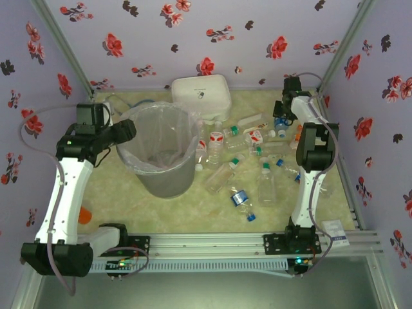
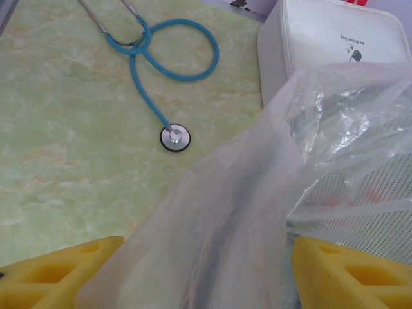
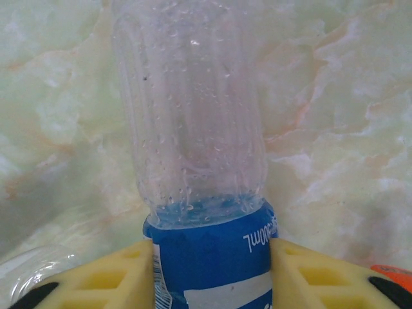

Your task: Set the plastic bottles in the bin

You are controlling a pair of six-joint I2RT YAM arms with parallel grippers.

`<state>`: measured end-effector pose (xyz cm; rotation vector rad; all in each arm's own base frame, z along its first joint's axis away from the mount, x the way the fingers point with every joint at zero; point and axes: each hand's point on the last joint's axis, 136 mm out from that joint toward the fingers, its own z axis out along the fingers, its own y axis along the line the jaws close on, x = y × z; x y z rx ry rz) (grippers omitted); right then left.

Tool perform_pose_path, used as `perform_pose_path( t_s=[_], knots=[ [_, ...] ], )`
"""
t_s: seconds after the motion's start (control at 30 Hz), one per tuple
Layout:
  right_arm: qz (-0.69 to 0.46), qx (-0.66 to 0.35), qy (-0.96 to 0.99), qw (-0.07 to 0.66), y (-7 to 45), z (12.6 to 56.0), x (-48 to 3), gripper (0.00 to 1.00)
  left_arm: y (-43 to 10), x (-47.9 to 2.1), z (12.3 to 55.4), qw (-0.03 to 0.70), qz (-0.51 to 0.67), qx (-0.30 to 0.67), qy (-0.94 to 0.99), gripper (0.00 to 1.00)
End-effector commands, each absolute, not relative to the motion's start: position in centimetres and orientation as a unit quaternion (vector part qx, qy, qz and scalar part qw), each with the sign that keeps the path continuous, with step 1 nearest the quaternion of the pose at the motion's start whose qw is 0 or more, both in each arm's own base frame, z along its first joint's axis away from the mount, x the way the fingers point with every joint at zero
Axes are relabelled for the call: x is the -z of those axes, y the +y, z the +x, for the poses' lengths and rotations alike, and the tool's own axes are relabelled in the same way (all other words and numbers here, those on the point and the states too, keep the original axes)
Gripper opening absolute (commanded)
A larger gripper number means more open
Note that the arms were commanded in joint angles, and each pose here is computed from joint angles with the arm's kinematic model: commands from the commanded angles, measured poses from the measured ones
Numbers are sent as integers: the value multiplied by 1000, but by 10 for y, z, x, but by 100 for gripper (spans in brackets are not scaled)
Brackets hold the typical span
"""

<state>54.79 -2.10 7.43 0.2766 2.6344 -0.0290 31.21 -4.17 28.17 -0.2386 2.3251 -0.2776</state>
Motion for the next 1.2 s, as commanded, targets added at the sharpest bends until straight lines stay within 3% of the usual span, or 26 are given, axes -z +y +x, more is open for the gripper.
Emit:
perform_pose_path(
  t_s=[0.0,0.2,0.47,0.53,0.73,0.9,1.17],
  knots=[
    [101,6,965,242,-24,548,-82,39,-50,-283,306,389,-89,132,907,67],
    [94,8,953,288,-27,546,-139,31,-53,-283,306,392,-96,150,903,60],
    [77,-19,930,360,-17,516,-229,31,-55,-280,313,404,-110,163,893,59],
    [65,9,935,348,-24,508,-226,39,-55,-280,312,404,-108,161,894,59],
    [19,48,967,248,-35,504,-167,77,-53,-280,305,391,-93,148,904,67],
    [25,17,973,231,-26,523,-132,82,-49,-290,298,385,-84,137,909,75],
    [34,-20,976,212,-15,549,-94,83,-42,-299,273,371,-89,129,915,75]
  ],
)
